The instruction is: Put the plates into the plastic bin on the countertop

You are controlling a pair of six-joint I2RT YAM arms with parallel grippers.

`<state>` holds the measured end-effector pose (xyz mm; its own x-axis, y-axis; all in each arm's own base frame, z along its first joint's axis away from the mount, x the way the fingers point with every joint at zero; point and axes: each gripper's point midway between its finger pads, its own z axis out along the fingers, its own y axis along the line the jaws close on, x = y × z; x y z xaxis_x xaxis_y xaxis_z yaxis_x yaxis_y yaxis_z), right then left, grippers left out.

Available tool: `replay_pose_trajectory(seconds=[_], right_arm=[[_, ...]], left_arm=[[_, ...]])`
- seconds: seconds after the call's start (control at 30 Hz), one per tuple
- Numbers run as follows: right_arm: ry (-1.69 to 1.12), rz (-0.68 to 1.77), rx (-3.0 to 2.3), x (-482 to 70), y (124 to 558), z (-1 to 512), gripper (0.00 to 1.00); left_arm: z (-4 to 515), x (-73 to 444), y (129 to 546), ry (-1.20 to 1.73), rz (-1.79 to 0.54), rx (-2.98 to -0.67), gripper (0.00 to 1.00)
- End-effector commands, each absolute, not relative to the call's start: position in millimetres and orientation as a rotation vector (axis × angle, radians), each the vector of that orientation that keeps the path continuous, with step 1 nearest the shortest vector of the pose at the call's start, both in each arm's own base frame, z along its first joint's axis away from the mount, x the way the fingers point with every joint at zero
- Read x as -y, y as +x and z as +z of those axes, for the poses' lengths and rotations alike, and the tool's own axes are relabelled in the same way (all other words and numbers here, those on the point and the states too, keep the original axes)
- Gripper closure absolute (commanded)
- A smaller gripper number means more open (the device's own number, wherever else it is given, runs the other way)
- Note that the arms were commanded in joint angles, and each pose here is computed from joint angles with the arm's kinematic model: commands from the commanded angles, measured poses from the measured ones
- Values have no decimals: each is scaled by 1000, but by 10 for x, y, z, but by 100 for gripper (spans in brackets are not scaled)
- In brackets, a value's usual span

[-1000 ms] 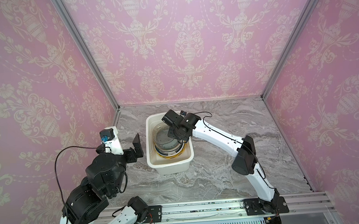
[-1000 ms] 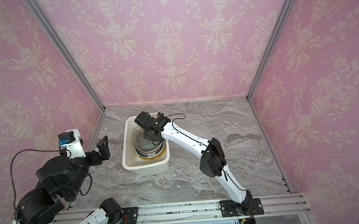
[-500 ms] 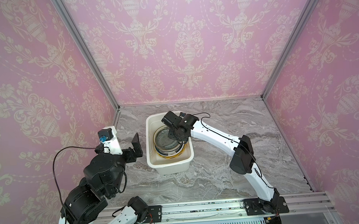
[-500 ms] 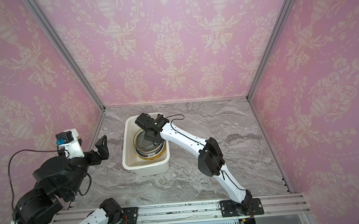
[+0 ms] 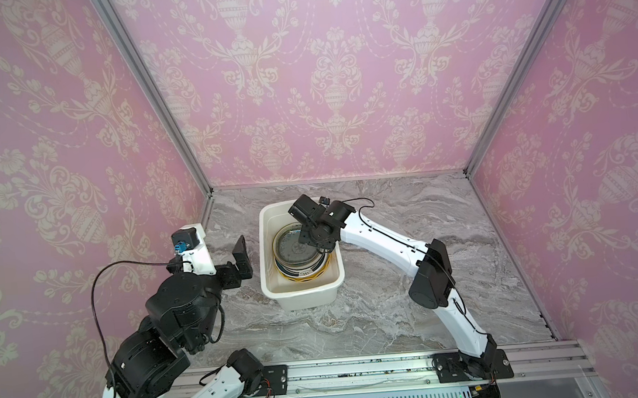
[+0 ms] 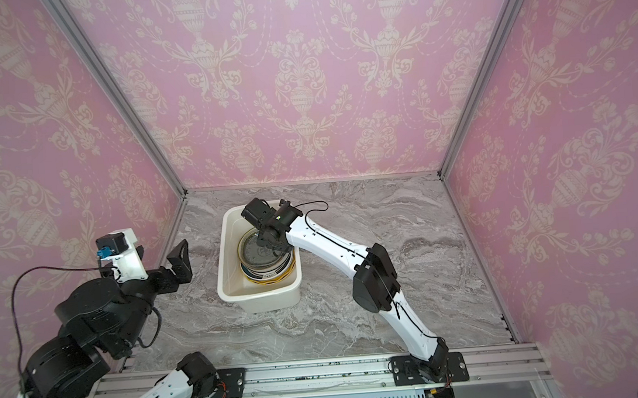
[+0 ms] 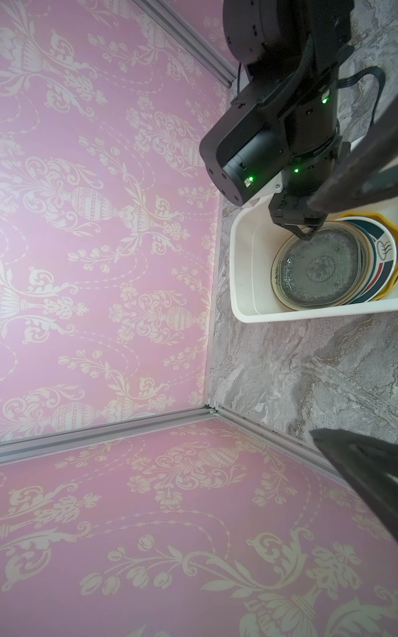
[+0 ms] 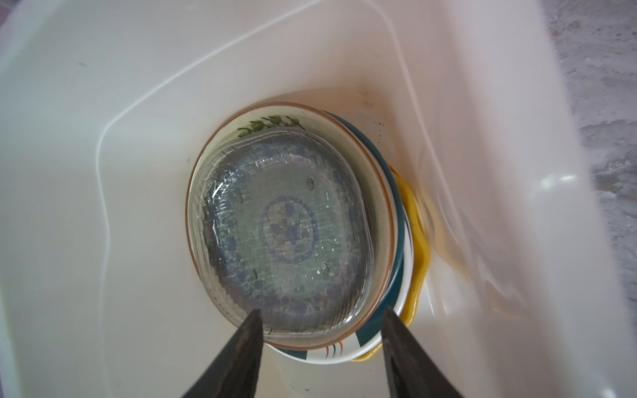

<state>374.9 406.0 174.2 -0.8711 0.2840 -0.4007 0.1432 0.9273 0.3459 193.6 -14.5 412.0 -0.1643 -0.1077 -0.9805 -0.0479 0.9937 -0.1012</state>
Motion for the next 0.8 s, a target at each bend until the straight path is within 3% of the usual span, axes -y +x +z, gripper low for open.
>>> replay_pose_trajectory(seconds=[0.0, 0.17, 0.4, 0.6, 0.77], right_arm=[[173, 576, -2474, -4081, 3756, 2496, 42], [-72, 699, -2195, -4060, 3647, 3375, 41], [-142, 533, -1909, -3088, 3462, 4106, 37], [16, 314, -1899, -1697, 3389, 3873, 39], [105, 99, -1957, -730, 3291, 3132, 34]], left_arm=[[4157, 79, 1936, -137, -12, -1735, 1], [4076, 123, 1987, -130, -4, -1751, 1], [3837, 342, 2280, -36, 100, -1806, 1], [3443, 312, 2614, -114, 124, -1893, 1], [2834, -99, 2904, -346, 139, -1983, 1]])
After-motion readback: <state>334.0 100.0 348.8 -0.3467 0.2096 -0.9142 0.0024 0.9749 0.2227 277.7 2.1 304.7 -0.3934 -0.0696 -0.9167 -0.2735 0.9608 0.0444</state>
